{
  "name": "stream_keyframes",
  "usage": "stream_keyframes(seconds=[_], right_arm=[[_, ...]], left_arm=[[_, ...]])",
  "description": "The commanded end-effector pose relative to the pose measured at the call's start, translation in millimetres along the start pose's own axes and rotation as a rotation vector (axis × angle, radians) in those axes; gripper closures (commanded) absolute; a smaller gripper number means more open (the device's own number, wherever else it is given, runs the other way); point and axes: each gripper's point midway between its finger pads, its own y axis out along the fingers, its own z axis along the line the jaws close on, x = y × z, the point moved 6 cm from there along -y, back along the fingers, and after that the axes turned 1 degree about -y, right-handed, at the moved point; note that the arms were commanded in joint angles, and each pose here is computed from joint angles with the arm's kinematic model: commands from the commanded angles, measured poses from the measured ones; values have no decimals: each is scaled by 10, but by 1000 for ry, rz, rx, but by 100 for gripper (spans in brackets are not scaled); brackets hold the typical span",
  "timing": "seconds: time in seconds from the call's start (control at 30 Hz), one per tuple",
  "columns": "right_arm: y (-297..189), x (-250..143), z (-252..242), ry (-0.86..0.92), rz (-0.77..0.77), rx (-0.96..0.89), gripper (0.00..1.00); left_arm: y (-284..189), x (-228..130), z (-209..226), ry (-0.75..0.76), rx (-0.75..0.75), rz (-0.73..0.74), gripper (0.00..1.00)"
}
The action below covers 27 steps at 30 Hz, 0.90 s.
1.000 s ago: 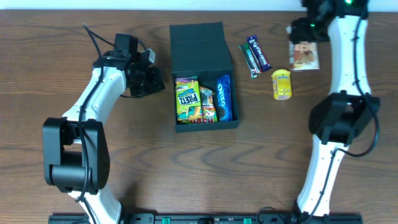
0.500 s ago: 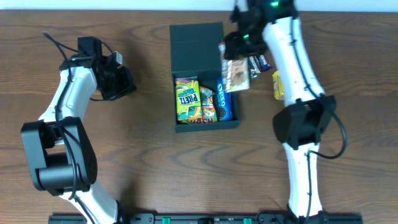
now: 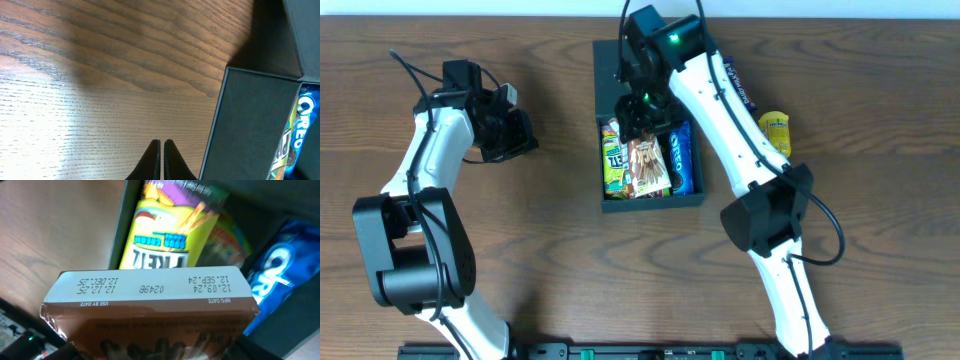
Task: Pack container
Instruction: 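Carry the chocolate stick box with the right gripper into the box, then push the chocolate stick box down into the box with the right gripper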
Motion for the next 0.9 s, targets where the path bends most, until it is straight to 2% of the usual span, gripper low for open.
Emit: stream_keyframes(seconds=[0.0,0.3,0.33,0.4,0.47,0.5,0.53,0.63,0.77,0.8,0.87], right_arm=[[-41,-34,102,34,1,14,40],[40,9,295,83,-25,23,39],[60,14,313,84,-25,23,37],[96,16,329,83,-20,20,22],[124,20,323,85,-17,10,14],[134,27,320,85,-18,9,5],[136,42,320,83,-25,9,1],[121,88,287,85,-47,9,2],[80,126,152,109,-58,8,23],[60,142,82,109,-63,6,44],[23,169,-79,136,-76,-29,80]], left_arm=[[-22,-28,6,17,1,3,94],[-22,-35,7,15,1,6,94],[-22,-35,7,14,1,7,94],[-22,-41,8,13,1,9,94],[-22,-43,8,12,2,11,94],[-22,-43,8,12,2,11,94],[-22,-43,8,12,2,11,94],[-22,-43,8,12,2,11,94],[-23,-48,10,11,2,13,94],[-23,-48,10,11,3,13,94],[-23,-49,10,11,3,14,94]])
